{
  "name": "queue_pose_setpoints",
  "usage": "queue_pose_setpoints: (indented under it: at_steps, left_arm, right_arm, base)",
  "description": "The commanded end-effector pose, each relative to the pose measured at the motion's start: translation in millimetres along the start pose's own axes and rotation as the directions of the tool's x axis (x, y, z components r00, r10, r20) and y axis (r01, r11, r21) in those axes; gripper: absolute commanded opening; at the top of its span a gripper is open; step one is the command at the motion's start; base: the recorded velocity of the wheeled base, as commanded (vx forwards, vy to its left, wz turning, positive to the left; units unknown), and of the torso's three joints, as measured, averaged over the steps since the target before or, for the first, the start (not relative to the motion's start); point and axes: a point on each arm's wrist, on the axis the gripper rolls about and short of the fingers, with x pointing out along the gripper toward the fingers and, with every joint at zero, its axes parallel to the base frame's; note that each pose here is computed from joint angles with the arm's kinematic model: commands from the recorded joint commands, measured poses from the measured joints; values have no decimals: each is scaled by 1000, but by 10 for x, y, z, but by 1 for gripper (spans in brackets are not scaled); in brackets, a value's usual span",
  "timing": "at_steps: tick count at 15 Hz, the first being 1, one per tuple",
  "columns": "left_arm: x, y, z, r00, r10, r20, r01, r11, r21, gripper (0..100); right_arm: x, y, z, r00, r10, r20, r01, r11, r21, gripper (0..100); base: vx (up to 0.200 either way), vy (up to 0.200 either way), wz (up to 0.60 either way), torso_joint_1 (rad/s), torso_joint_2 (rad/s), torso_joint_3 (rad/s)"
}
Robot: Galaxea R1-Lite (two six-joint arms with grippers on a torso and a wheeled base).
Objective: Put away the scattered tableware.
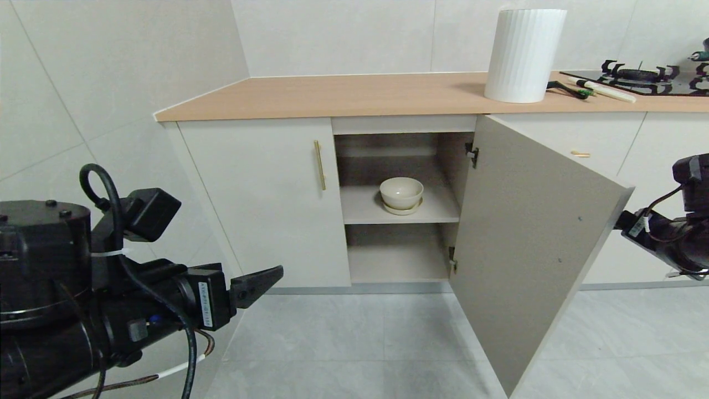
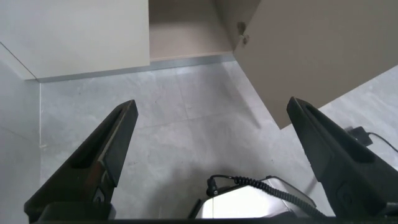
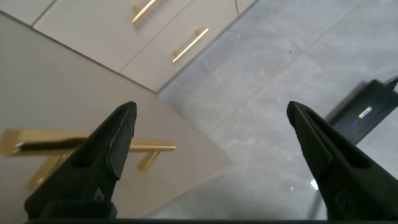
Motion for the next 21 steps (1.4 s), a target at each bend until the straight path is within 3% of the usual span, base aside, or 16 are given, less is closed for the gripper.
queue_pose_setpoints:
  at_steps: [1,11,15,18,21]
  left_arm:
    - [2,0,0,1000,0,0,0,1000,0,100]
    - [-10,0,5,1000,-1,4,1,1000,-2,100]
    - [-11,-2,14,1000,0,8,0,1000,-3,100]
    - [-10,2,10,1000,3,7,-3,1000,-3,100]
    - [-10,3,21,1000,6,13,-6,1000,-4,100]
  right_arm:
    - [96,47,-94,999,-6,-35,6,1000,-5,100]
    - [39,320,-418,983,104,-151,-107,994,-16,100]
    - [-163,726,-735,905,294,-307,-337,937,-97,100]
    - [-68,1041,-907,869,338,-362,-420,891,-175,100]
    - [63,1341,-1028,839,381,-389,-476,860,-183,100]
  base:
    - [0,0,0,0,0,0]
    - [0,0,0,0,0,0]
    - [0,0,0,0,0,0]
    - [0,0,0,0,0,0]
    - [0,0,0,0,0,0]
